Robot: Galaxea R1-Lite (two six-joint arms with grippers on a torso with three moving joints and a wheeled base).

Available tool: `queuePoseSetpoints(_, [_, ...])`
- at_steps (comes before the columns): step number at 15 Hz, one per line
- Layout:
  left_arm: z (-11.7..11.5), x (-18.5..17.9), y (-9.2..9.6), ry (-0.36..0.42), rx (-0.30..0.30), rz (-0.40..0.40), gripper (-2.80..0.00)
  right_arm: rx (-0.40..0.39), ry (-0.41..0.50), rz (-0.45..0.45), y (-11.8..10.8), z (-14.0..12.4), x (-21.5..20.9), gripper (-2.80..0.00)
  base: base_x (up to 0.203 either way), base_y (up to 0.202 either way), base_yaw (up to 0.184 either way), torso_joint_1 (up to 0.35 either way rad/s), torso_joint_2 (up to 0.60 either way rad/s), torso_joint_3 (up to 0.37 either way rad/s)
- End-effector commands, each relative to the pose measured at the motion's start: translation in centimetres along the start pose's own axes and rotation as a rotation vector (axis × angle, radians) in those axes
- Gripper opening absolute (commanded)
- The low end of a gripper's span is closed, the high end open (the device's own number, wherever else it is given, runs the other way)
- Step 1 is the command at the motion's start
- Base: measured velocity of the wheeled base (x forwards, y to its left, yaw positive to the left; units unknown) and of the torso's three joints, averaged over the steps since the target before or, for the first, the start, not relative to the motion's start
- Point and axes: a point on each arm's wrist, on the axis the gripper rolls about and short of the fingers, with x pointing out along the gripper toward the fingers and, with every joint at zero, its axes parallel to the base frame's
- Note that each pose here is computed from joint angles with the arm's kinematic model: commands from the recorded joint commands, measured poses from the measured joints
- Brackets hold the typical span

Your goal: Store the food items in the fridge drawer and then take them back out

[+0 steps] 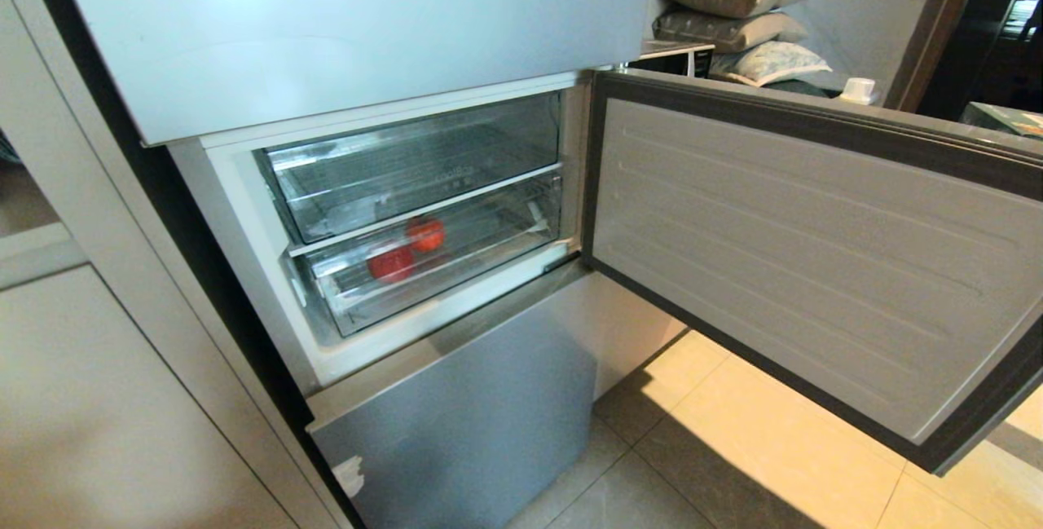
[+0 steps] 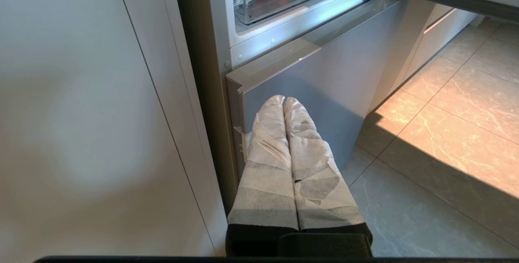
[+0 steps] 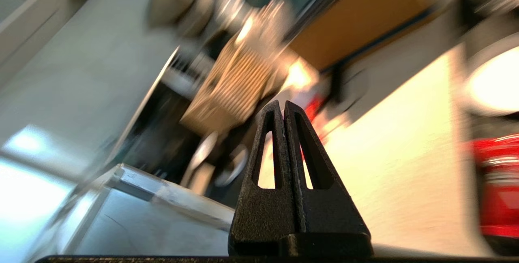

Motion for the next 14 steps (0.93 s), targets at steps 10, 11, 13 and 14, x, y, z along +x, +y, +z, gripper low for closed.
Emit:
queuePoseSetpoints(10, [0.0, 0.0, 0.0, 0.000, 0.000, 0.000, -2.80, 0.277, 0.503, 0.127, 1.6, -2.5, 3.0, -2.80, 0.000, 0.000, 0.000, 0.000, 0.00, 0.000])
queuePoseSetpoints(11, [0.0, 0.0, 0.0, 0.001, 0.000, 0.000, -2.80, 0.284, 0.518, 0.126, 2.1, -2.7, 2.5, -2.80, 0.000, 0.000, 0.000, 0.000, 0.00, 0.000])
queuePoseSetpoints(13, [0.0, 0.0, 0.0, 0.000, 0.000, 0.000, -2.80, 0.277, 0.524, 0.141, 3.4, -2.7, 1.1, -2.80, 0.000, 0.000, 0.000, 0.000, 0.00, 0.000])
queuePoseSetpoints(14, [0.0, 0.0, 0.0, 0.000, 0.000, 0.000, -2.80, 0.266, 0.517, 0.153, 4.3, -2.7, 0.2, -2.80, 0.000, 0.000, 0.000, 0.000, 0.00, 0.000])
